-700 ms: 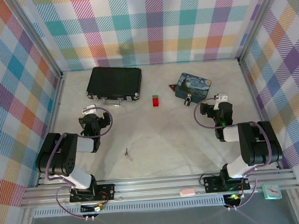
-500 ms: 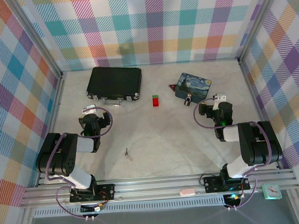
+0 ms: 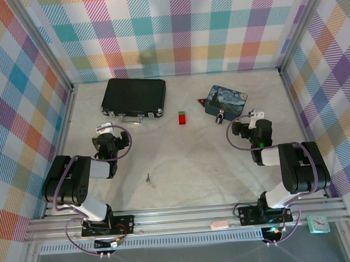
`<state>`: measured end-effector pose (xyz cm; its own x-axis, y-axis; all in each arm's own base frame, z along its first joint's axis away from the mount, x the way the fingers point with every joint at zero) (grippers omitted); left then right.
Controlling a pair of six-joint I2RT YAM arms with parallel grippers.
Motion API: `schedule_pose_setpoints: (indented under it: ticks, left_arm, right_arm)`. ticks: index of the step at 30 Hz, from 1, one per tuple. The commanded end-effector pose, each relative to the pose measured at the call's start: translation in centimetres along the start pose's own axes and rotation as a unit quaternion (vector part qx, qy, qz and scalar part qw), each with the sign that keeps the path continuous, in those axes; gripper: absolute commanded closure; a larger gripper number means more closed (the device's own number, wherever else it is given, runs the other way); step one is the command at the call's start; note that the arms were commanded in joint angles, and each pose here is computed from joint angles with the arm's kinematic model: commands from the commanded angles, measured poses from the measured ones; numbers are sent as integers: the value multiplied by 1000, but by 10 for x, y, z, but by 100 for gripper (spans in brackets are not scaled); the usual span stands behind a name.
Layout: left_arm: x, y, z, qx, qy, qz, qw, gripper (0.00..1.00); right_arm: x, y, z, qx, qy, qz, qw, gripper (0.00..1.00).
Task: Unlock a padlock with a key
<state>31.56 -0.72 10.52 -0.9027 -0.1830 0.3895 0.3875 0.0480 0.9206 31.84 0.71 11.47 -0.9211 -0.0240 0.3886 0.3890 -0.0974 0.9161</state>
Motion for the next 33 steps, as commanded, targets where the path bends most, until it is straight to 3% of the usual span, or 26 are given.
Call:
schedule_pose_setpoints:
  ticks: [1,16,21,25,29,33]
  left_arm:
    - [-3,10,-2,2,-6,-17,1000,0]
    - [-1,15,-1,1,4,-18,1000,0]
    - [14,52,-1,-7,23,-3,1000,0]
    - [34,84,3,52,29,-35,998,0]
    - [40,106,-9,122,-28,3,992,0]
    - [32,102,-37,184,-142,70,970,0]
  right_arm:
    - [-3,8,4,8,11,-10,1000,1]
    - [5,21,8,15,18,-13,1000,1]
    - [23,49,4,-11,-21,-1,1000,1]
    - [39,73,4,-61,-39,19,997,1]
    - [44,106,2,-90,-75,55,992,1]
    - [25,132,5,-79,-65,74,992,1]
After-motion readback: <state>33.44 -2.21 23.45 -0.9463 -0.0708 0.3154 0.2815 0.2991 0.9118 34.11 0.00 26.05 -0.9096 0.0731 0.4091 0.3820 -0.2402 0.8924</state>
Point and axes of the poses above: each hand's point on the last joint's axis, 136 mm out from that joint toward the fingers, its own x axis back along the fingers, its own z axis along the line the jaws close on, y = z × x, the point moved 8 cm from there along x, back along the fingers, and after that the axes turned 2 degrees about -x, right-handed, at the moved point
